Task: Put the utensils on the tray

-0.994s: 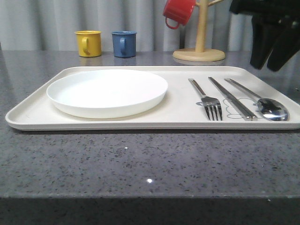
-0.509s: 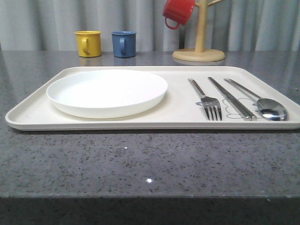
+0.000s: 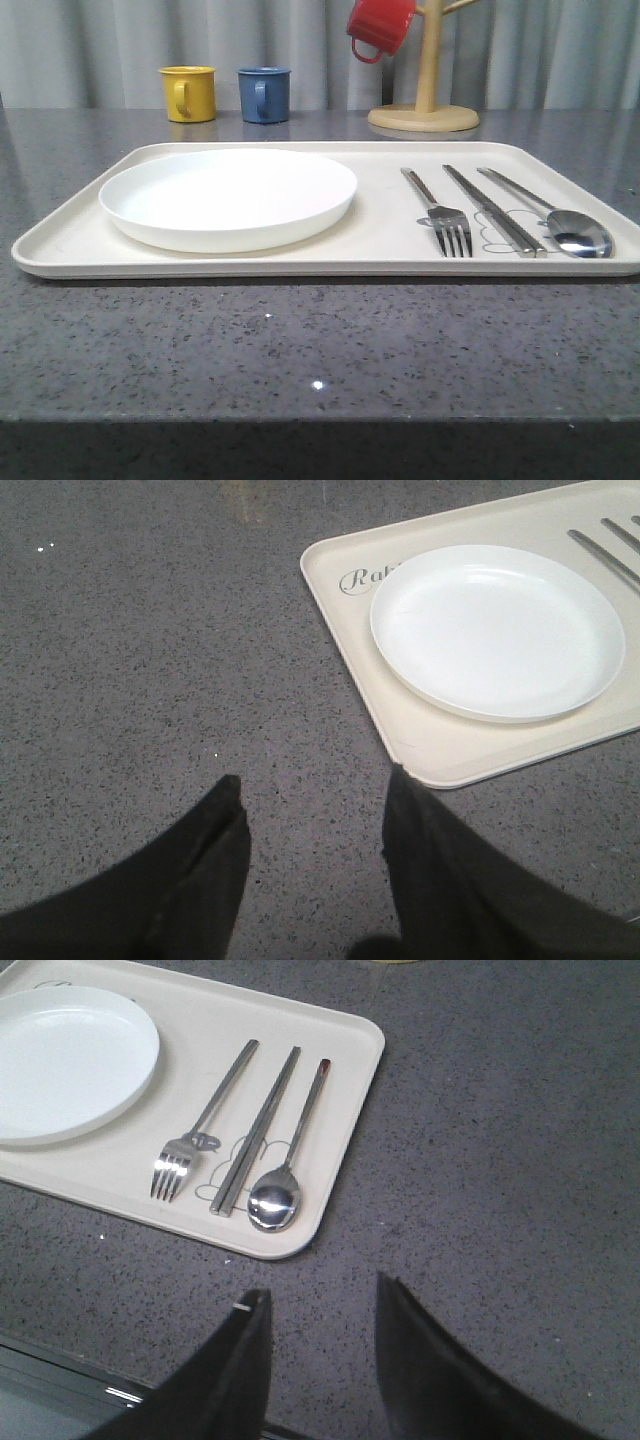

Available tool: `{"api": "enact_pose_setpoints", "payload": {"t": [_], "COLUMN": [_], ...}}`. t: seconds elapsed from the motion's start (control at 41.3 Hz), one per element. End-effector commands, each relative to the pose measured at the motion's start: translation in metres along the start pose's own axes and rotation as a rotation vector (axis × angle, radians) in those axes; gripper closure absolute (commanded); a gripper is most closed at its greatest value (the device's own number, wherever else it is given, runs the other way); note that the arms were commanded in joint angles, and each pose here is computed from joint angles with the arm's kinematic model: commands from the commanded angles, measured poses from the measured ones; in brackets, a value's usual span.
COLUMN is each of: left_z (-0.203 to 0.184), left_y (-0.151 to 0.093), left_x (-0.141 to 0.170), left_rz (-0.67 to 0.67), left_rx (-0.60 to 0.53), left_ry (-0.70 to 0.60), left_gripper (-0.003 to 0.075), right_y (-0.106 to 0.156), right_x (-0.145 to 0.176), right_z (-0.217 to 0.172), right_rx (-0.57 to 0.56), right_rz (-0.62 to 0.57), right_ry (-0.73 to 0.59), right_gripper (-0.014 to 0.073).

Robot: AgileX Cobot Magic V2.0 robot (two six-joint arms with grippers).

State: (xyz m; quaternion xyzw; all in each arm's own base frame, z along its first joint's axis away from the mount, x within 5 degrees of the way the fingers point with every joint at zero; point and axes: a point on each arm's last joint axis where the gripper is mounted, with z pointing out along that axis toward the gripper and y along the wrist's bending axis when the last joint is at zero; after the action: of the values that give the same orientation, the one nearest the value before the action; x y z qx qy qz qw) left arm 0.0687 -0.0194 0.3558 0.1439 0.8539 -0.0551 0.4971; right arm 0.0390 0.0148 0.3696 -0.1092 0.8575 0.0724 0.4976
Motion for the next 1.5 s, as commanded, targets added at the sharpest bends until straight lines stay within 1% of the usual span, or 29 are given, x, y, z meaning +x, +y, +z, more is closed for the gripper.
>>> {"api": "enact_pose_setpoints", "payload": {"t": [0.0,0.073,0.121,0.145,0.242,0.291,0.339,0.436,0.509,0.8,0.848,0.921,0.994,1.042,1.091,1.163,1.309,1.406,1.478], "left_z": [-0.004,-0.004,-0.004,-0.004,-0.004,-0.004,-0.004,-0.004,-0.004,-0.003,-0.003,0.002,0.008,0.012,0.02,0.032,0.049,0.056,0.057], "left_y": [0.0,0.0,0.0,0.0,0.0,0.0,0.0,0.0,0.0,0.0,0.0,0.0,0.001,0.001,0.001,0.002,0.003,0.003,0.003], "left_x": [-0.013,-0.013,-0.013,-0.013,-0.013,-0.013,-0.013,-0.012,-0.012,-0.012,-0.006,0.011,0.03,0.047,0.068,0.094,0.124,0.134,0.135], "left_rz": [-0.008,-0.008,-0.008,-0.008,-0.008,-0.008,-0.008,-0.006,-0.006,-0.006,-0.002,-0.007,-0.004,-0.05,-0.081,-0.092,-0.095,-0.092,-0.095], "left_rx": [0.004,0.004,0.004,0.004,0.004,0.004,0.004,0.002,0.002,0.002,0.002,-0.013,-0.057,-0.074,-0.111,-0.168,-0.216,-0.22,-0.218], "left_ry": [-0.089,-0.089,-0.089,-0.089,-0.089,-0.089,-0.089,-0.084,-0.084,-0.087,-0.144,-0.232,-0.353,-0.453,-0.509,-0.558,-0.63,-0.661,-0.637], "left_gripper": [0.0407,0.0407,0.0407,0.0407,0.0413,0.0435,0.0504,0.0654,0.0738,0.074,0.074,0.074,0.074,0.074,0.074,0.074,0.074,0.074,0.074], "right_y": [-0.001,0.0,0.0,0.0,0.0,0.0,0.0,0.0,0.0,0.0,0.0,0.0,0.0,0.0,0.0,0.0,0.0,0.0,0.0], "right_x": [0.001,0.005,0.006,0.006,0.005,0.005,0.005,0.004,0.004,0.004,0.004,0.004,0.004,0.004,0.004,0.004,0.004,0.004,0.004], "right_z": [-0.009,-0.013,-0.015,-0.015,-0.015,-0.015,-0.015,-0.016,-0.016,-0.016,-0.016,-0.016,-0.016,-0.016,-0.016,-0.016,-0.016,-0.016,-0.016], "right_rx": [0.021,0.021,0.022,0.022,0.022,0.023,0.023,0.023,0.022,0.022,0.022,0.022,0.022,0.022,0.022,0.022,0.022,0.022,0.022], "right_rz": [-0.022,-0.024,-0.024,-0.025,-0.025,-0.025,-0.025,-0.024,-0.024,-0.024,-0.024,-0.024,-0.024,-0.024,-0.024,-0.024,-0.024,-0.024,-0.024], "right_ry": [-0.112,-0.13,-0.137,-0.141,-0.147,-0.15,-0.156,-0.165,-0.164,-0.164,-0.164,-0.164,-0.164,-0.164,-0.164,-0.164,-0.164,-0.164,-0.164], "right_gripper": [0.0306,0.0319,0.0363,0.039,0.0545,0.062,0.0667,0.0662,0.0662,0.0662,0.0662,0.0662,0.0662,0.0662,0.0662,0.0662,0.0662,0.0662,0.0662]}}
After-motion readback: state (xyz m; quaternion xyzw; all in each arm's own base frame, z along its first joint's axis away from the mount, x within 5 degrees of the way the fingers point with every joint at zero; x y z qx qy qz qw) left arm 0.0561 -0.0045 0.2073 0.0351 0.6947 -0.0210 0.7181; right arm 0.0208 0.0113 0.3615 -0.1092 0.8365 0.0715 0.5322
